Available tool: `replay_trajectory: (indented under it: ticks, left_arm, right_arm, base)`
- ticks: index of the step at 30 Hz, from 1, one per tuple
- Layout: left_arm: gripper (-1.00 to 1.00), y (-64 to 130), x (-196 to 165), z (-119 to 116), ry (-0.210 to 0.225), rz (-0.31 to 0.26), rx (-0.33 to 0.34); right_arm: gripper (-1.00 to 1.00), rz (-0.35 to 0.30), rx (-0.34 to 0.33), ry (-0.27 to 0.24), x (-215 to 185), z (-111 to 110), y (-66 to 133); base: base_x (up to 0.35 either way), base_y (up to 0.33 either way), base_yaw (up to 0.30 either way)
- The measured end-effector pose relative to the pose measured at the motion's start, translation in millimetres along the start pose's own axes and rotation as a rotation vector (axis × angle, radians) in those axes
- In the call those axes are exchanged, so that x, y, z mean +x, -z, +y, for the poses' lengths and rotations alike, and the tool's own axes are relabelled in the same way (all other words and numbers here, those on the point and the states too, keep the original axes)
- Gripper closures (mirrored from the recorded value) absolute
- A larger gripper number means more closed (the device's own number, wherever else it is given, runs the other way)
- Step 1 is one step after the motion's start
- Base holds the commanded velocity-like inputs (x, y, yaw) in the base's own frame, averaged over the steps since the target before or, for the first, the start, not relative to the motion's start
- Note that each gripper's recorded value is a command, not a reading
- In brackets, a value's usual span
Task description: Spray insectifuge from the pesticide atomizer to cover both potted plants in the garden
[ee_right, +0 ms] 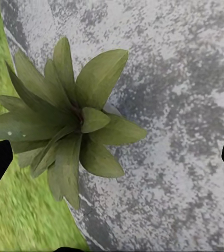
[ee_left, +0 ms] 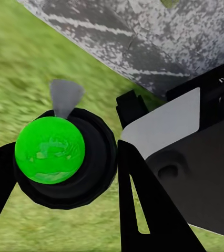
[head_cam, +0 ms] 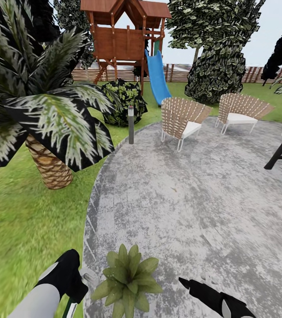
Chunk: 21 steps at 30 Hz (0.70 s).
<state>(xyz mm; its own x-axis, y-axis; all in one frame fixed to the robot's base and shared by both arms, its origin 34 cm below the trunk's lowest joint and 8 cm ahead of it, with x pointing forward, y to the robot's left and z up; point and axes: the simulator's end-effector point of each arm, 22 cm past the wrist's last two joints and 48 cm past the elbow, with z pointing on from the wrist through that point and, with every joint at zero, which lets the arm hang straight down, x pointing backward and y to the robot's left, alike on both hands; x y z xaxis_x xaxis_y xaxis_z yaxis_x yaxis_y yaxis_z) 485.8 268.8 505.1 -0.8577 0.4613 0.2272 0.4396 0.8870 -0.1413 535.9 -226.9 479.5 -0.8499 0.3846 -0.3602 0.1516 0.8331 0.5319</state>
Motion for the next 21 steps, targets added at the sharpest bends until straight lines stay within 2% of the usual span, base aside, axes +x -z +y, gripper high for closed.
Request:
replay_trajectory:
  ticks: [8, 21]
  left_arm:
    - [1.00, -0.7, 0, 0, 0.000, 0.002, 0.000]
    - [1.00, 4.2, 0, 2, 0.003, -0.006, -0.008]
  right_arm:
    - [-1.00, -0.016, 0.030, 0.005, -10, -15, 6.8]
    - [-1.00, -0.052, 0.066, 0.025, -30, -28, 18.2]
  base:
    - [0.035, 0.046, -0.029]
    - [-0.138, 0.260, -0.198]
